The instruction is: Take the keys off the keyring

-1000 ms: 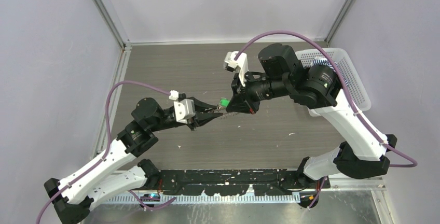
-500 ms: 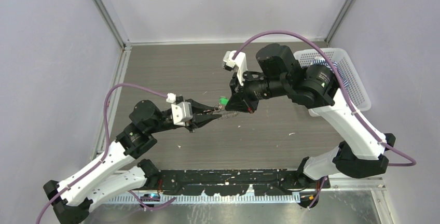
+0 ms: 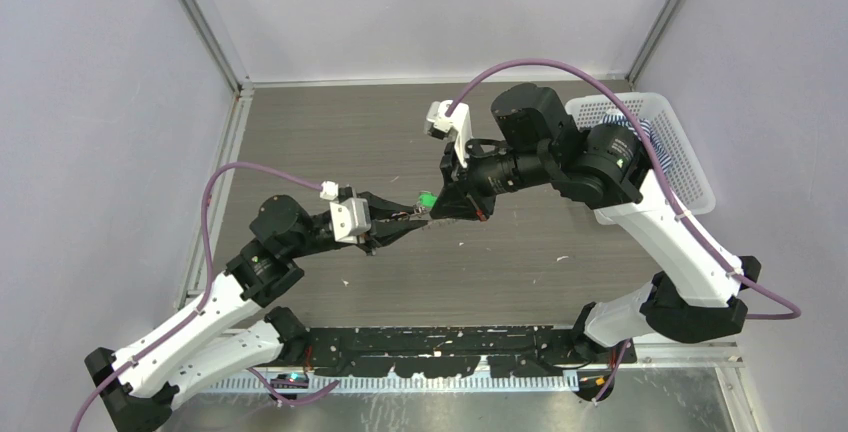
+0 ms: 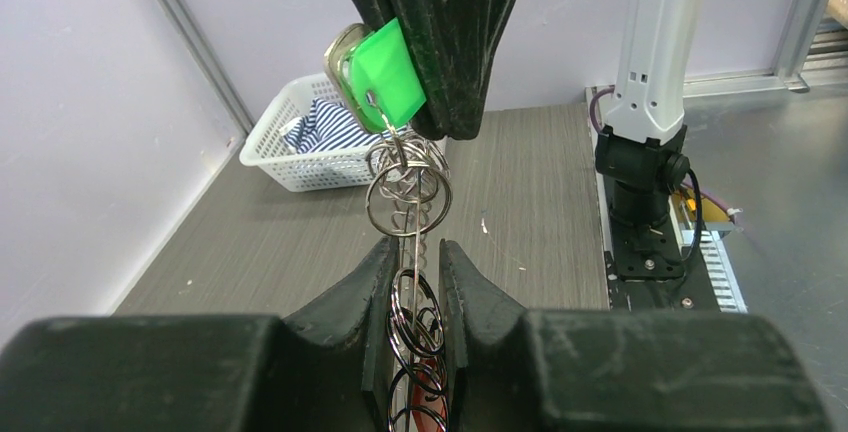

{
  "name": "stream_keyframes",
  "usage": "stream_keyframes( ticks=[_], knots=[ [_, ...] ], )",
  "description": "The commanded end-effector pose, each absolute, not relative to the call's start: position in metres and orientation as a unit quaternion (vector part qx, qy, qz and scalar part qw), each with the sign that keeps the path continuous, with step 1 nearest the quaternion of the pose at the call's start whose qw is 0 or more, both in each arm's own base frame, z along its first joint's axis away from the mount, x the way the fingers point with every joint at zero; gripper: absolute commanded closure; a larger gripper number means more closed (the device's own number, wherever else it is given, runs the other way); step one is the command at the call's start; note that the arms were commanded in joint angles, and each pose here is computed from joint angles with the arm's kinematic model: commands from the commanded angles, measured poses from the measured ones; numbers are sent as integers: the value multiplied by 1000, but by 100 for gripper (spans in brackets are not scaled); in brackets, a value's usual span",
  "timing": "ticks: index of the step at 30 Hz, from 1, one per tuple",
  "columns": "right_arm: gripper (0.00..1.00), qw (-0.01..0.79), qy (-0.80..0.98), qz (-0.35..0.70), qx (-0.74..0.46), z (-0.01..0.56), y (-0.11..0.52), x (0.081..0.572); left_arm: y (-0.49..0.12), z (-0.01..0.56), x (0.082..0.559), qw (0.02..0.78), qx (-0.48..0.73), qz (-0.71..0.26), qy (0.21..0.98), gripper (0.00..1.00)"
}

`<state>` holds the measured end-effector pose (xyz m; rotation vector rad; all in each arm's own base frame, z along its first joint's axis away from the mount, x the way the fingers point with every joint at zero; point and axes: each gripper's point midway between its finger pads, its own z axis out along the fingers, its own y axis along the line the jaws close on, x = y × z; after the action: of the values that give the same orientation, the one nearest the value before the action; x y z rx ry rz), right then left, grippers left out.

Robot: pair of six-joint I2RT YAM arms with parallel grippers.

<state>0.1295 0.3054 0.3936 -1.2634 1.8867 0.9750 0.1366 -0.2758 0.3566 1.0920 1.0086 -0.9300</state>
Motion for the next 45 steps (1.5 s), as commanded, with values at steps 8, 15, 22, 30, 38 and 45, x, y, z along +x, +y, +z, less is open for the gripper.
stream_keyframes(
  ticks=[8,15,22,30,38,45],
  knots=[
    [99,376,681,408,-477,428,302,120,-266,377,150,691,442,-380,428,100],
    [99,391,718,378,-436,420,308,144,-268,363,150,677,430,-397,446,81],
    [99,376,740,364,-421,409,314,152,-266,355,150,676,401,-418,456,51],
    [99,364,748,361,-421,402,320,154,-250,375,158,718,312,-434,447,38],
    [99,356,748,365,-425,397,325,152,-250,384,161,735,304,-432,426,41],
    [99,371,754,355,-410,401,327,157,-253,386,164,735,306,-428,428,49]
  ],
)
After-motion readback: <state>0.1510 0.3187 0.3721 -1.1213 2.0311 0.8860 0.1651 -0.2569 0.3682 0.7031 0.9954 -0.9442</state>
